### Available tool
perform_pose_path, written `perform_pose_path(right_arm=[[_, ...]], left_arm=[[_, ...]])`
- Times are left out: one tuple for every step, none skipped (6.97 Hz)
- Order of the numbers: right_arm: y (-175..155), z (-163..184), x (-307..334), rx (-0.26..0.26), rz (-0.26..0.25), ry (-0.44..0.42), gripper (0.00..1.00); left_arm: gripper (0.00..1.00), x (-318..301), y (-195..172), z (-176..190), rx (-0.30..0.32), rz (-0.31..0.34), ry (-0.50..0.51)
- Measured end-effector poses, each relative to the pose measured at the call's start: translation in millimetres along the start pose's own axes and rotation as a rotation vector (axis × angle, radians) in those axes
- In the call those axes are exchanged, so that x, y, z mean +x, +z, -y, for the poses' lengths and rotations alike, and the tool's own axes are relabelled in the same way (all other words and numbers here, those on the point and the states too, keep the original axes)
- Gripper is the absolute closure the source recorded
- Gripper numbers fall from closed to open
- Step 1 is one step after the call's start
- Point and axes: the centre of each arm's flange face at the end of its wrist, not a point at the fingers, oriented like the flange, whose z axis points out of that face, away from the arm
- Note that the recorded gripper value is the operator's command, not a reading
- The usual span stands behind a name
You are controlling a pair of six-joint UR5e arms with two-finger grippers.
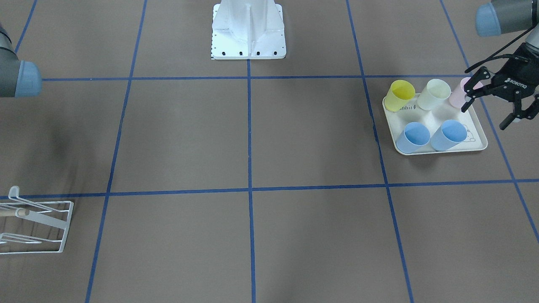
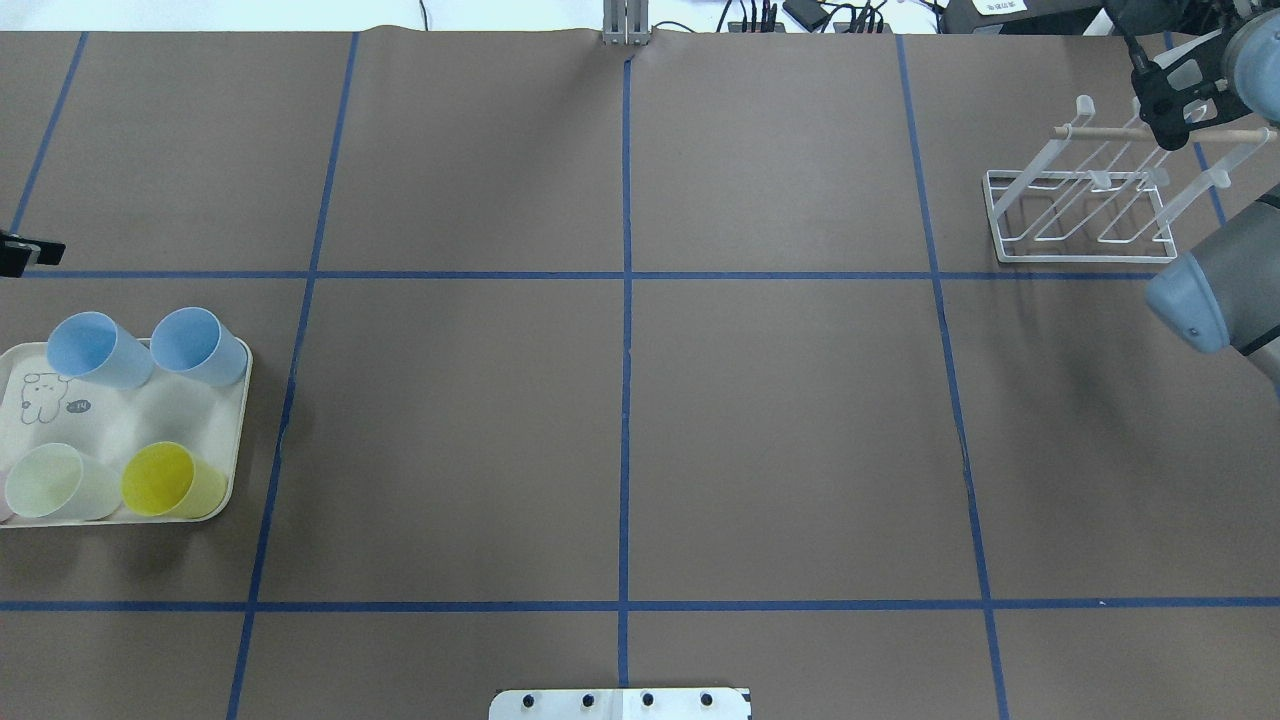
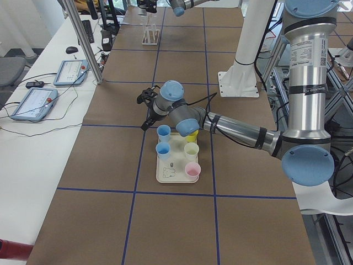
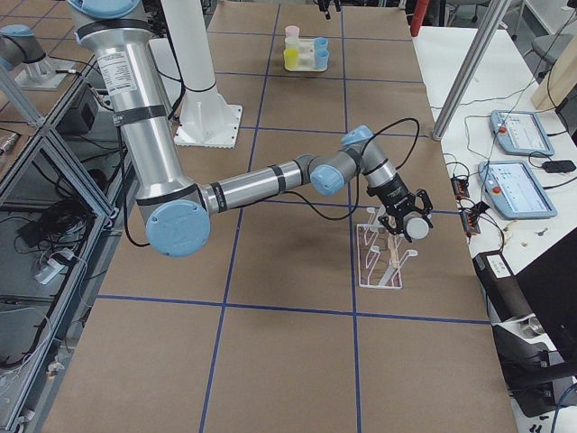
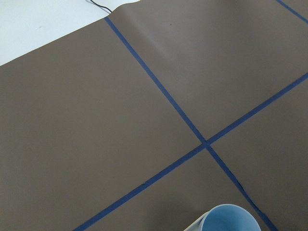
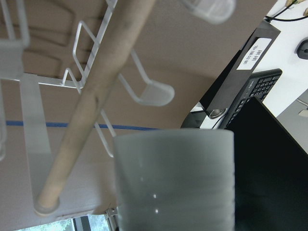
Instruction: Transfer IKEA cup to right arm and place on rack
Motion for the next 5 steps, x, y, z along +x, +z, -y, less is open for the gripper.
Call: perform_pose_path(right_arm=[[3, 6, -2, -0.007, 0.003, -0.011, 1.0], [4, 13, -3, -0.013, 0.003, -0.022, 1.0], [6, 19, -5, -0.016, 0.005, -0.031, 1.0], [9, 23, -7, -0.025, 0.008, -0.04, 1.0], [12, 27, -10, -0.04, 0.01, -0.05, 1.0]], left_arm=[[0.0, 0, 0, 0, 0.0, 0.0, 0.0], [0.0, 0, 0, -1, -0.001, 0.0, -0.001], [0.0, 0, 0, -1, -0.001, 0.0, -0.001], [0.0, 0, 0, -1, -0.002, 0.0, -0.001], [0.0, 0, 0, -1, -0.002, 0.0, -0.001]])
